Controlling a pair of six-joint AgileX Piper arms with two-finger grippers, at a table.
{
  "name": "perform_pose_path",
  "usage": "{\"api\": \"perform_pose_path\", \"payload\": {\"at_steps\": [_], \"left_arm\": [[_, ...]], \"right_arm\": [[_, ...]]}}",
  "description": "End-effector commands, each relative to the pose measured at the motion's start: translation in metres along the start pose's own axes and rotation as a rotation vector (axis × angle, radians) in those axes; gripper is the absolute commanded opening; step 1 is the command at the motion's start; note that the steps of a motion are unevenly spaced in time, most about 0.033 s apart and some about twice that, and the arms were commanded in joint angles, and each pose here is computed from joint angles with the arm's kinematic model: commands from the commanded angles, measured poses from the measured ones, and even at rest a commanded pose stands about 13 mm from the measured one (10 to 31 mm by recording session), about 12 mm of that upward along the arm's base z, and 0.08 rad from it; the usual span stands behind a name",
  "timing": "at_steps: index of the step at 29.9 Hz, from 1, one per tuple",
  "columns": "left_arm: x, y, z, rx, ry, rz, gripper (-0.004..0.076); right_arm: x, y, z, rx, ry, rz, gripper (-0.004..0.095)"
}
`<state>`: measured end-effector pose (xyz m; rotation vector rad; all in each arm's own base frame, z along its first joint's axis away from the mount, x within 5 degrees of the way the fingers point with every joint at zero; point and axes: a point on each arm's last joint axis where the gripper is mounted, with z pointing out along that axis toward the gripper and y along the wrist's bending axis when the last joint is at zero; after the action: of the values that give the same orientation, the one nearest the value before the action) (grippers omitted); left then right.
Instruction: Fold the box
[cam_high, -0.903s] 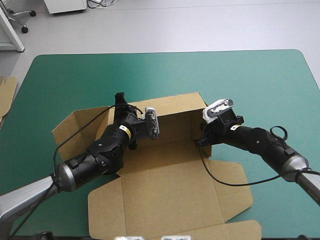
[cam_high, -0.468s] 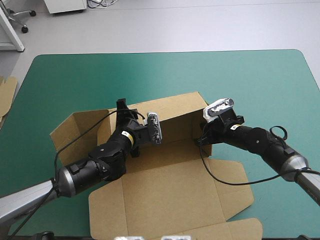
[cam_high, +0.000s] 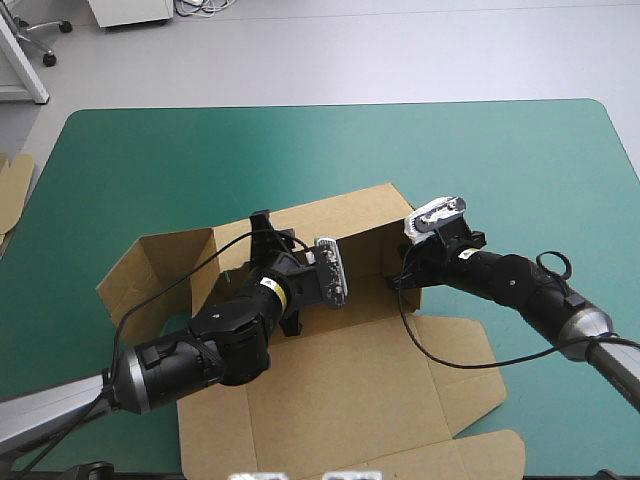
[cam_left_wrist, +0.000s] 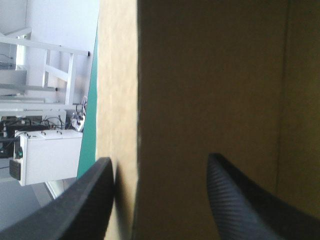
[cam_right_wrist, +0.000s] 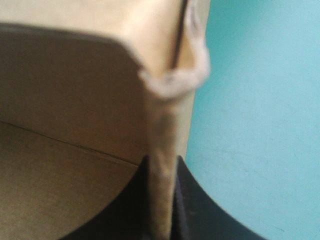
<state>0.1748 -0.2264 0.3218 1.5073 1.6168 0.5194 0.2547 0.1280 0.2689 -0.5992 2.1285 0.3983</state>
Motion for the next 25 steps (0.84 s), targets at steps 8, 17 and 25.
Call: {"api": "perform_pose_path", "payload": {"at_steps": [8, 17, 25], "left_arm": [[-0.023, 0.056, -0.049, -0.259, -0.118, -0.083, 0.0167], [0.02, 0.109, -0.031, -0.255, 0.024, -0.335, -0.0006], [0.068, 0.159, -0.033, -0.167, 0.064, -0.66, -0.0006]], "right_arm": [[-0.012, 0.003, -0.007, -0.005, -0.049, 0.001, -0.0031], [-0.012, 0.003, -0.008, -0.011, -0.046, 0.002, -0.0031], [-0.012, 0.004, -0.008, -0.017, -0.042, 0.004, -0.0031]]}}
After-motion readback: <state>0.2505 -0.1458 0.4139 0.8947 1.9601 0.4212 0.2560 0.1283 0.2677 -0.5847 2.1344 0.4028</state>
